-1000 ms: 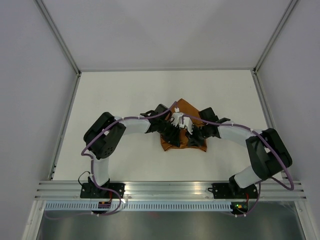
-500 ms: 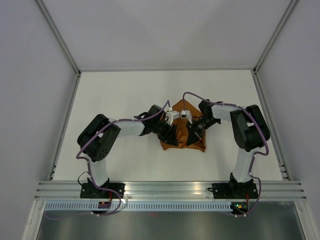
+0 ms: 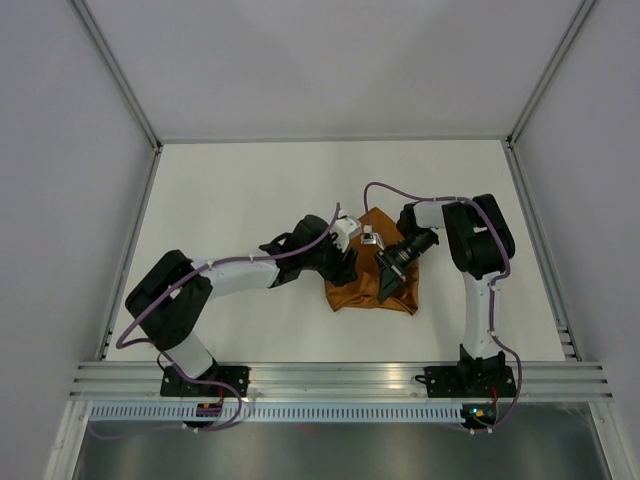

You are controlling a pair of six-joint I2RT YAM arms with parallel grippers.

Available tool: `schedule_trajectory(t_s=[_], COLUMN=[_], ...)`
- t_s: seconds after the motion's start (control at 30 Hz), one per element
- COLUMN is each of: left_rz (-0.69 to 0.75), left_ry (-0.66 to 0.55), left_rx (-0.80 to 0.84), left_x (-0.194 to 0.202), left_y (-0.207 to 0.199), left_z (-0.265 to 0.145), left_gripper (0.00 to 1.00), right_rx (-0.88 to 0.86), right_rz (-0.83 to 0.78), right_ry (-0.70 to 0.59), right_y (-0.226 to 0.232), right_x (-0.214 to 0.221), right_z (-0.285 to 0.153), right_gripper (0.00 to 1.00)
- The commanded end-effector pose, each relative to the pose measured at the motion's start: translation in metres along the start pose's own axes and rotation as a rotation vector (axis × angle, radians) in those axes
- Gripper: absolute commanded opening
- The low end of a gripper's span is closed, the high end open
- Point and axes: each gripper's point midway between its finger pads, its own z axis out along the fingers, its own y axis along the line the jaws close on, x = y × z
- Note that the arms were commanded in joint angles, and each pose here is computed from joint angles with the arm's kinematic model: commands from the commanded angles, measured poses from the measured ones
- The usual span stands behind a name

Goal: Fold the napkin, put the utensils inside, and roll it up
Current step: Roll the napkin at the center of the board.

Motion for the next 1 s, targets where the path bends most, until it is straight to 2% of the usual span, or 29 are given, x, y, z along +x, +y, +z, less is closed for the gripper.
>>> schedule_trajectory(t_s=[0.0,0.07,0.1,0.17,0.33,0.47,0.57,0.6,0.8,0.97], left_rz=[0.212,0.287,0.332,0.408,0.51,0.627,0.703,0.713,0.797,0.848], left_ry=[-0.047,-0.039,-0.038,-0.079,-0.141,-0.259,-0.265,-0.303,-0.316,-0.275], left_rx=[-0.078,-0.141,-0.126,-0.186,-0.182,-0.213,-0.206,-0.228,-0.202,-0.199], left_x=[-0.016,-0.014,-0.011,-0.014,-0.003,-0.012,-0.003,-0.01,-0.003,0.008], left_y=[-0.015,-0.016,-0.031,-0.032,-0.051,-0.064,-0.071,-0.073,-0.1,-0.102], left_z=[0.009,0.016,0.019,0.022,0.029,0.025,0.026,0.024,0.029,0.037], left_gripper=[0.63,0.63,0.63,0.63,0.65,0.67,0.67,0.67,0.66,0.66], right_rx=[0.092,0.089,0.089,0.084,0.079,0.075,0.076,0.075,0.063,0.06], right_rz=[-0.091,-0.077,-0.065,-0.048,-0.008,0.011,0.017,0.021,0.033,0.038], right_ry=[0.106,0.111,0.113,0.111,0.116,0.119,0.12,0.121,0.129,0.129], right_y=[-0.044,-0.045,-0.048,-0.05,-0.058,-0.061,-0.062,-0.062,-0.062,-0.063], right_x=[0.016,0.016,0.016,0.015,0.015,0.016,0.016,0.016,0.018,0.018], right_z=[-0.002,-0.002,-0.002,-0.003,-0.001,0.002,0.002,0.002,0.003,0.004], right_gripper=[0.0,0.0,0.01,0.01,0.0,0.0,0.0,0.01,0.01,0.0])
